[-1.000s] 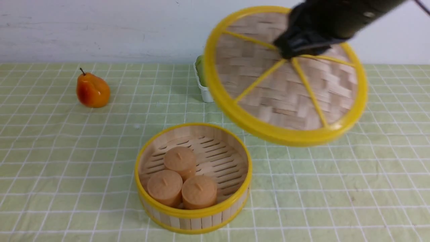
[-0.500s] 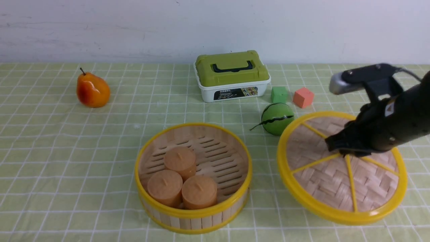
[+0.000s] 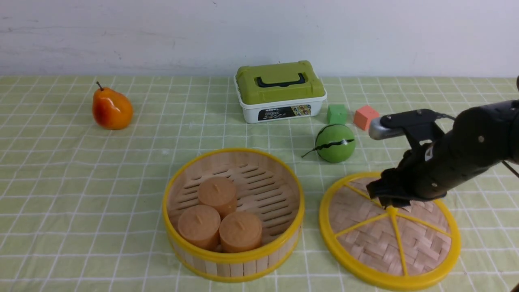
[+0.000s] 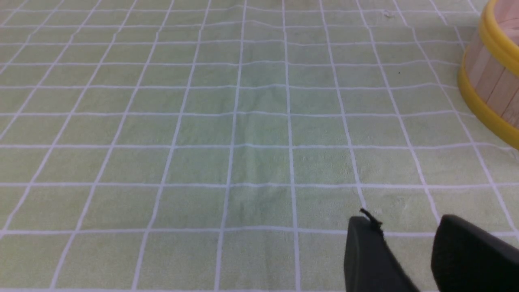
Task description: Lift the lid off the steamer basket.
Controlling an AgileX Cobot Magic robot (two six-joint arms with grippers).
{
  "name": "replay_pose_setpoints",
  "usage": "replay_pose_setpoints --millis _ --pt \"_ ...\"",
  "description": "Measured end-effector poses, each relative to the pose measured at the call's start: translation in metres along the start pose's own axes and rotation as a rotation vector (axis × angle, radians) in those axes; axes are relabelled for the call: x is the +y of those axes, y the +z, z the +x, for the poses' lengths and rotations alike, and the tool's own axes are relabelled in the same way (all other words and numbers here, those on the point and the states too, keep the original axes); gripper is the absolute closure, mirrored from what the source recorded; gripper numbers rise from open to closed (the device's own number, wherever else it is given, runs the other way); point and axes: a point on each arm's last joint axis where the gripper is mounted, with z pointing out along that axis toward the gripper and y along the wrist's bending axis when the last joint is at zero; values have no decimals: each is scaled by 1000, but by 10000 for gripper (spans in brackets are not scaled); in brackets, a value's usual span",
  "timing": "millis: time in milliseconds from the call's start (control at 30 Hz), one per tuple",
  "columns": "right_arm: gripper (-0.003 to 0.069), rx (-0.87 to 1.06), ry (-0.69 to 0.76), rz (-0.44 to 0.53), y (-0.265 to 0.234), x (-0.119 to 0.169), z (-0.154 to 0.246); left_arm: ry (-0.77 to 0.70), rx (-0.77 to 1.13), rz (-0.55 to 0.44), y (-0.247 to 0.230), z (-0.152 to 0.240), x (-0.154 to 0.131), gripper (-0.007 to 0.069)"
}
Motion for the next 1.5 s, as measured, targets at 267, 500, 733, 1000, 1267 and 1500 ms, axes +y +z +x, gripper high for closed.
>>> replay_pose_setpoints --millis 267,500,733,1000,1267,1500 --pt "470 -365 -43 -40 -135 6 -4 0 0 0 0 0 0 386" --pt "677 -580 -63 -61 -218 3 62 0 0 0 0 0 0 386" --pt "680 -660 -72 -66 -243 -2 108 0 0 0 0 0 0 386" --pt "678 -596 -76 -64 -245 -3 123 0 0 0 0 0 0 386" --pt "670 -496 -141 40 -234 -12 138 0 0 0 0 0 0 386" --pt "664 -803 -152 6 -203 -15 170 0 0 0 0 0 0 386"
